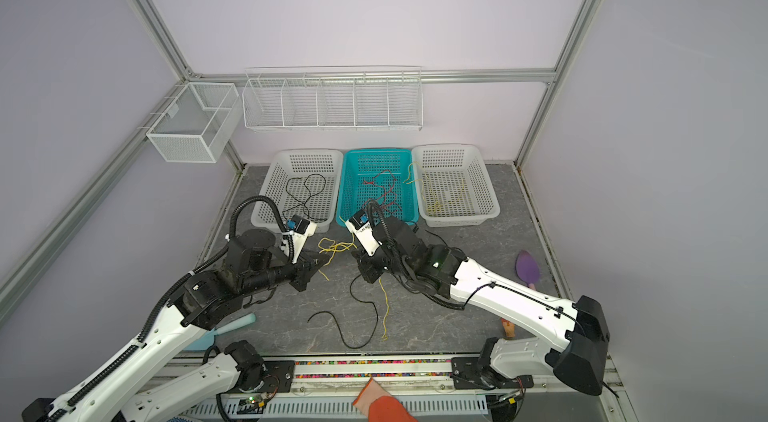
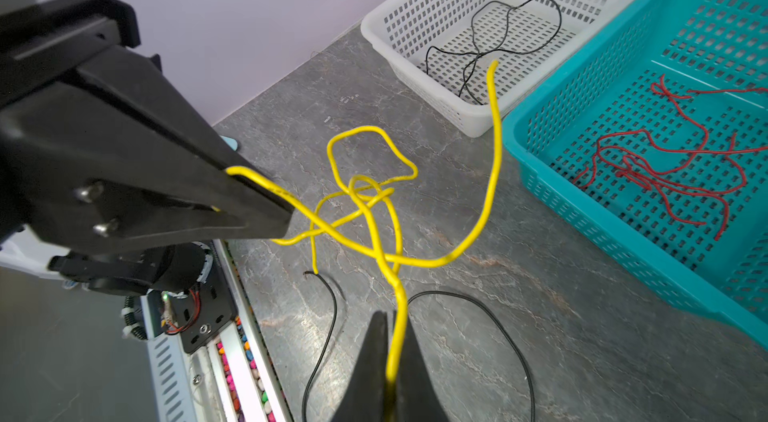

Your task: Untangle the cables

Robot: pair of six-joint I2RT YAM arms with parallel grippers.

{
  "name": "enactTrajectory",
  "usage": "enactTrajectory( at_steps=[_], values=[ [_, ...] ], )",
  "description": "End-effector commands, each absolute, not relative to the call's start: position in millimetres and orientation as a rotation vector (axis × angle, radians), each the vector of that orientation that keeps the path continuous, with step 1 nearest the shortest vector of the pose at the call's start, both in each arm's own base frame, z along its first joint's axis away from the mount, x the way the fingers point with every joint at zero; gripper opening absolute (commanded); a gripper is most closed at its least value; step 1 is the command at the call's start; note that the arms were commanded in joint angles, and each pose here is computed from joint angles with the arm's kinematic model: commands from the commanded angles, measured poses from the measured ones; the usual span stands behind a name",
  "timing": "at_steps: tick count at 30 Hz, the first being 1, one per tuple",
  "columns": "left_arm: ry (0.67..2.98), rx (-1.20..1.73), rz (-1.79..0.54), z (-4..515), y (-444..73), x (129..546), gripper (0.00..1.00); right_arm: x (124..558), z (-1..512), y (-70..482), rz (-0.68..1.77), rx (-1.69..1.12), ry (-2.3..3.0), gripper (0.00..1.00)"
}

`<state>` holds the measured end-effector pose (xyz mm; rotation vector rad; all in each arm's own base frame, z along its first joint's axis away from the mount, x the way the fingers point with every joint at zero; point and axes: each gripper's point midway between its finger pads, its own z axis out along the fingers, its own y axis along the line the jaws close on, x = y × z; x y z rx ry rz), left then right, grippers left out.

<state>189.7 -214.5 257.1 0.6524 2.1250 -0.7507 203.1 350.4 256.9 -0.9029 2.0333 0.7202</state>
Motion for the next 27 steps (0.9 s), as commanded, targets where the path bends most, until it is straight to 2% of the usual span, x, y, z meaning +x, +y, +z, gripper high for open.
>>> enactTrajectory(
  at_steps=[1,9,14,21,27],
  values=[
    [2.107,0.644,-0.77,259,-214,188,0.0,217,274,353,0.655,-0.801,1.961,0.07],
    [2.093,0.656,-0.827,257,-220,183,0.0,251,281,326,0.532,-0.518,1.951,0.07],
    [2.098,0.639,-0.836,250,-219,183,0.0,249,308,350,0.695,-0.527,1.887,0.07],
    [1.997,0.6,-0.839,269,-209,179,0.0,226,263,397,0.763,-0.637,1.968,0.07],
    [1.87,0.551,-0.883,297,-201,175,0.0,222,229,410,0.743,-0.613,2.022,0.07]
  ],
)
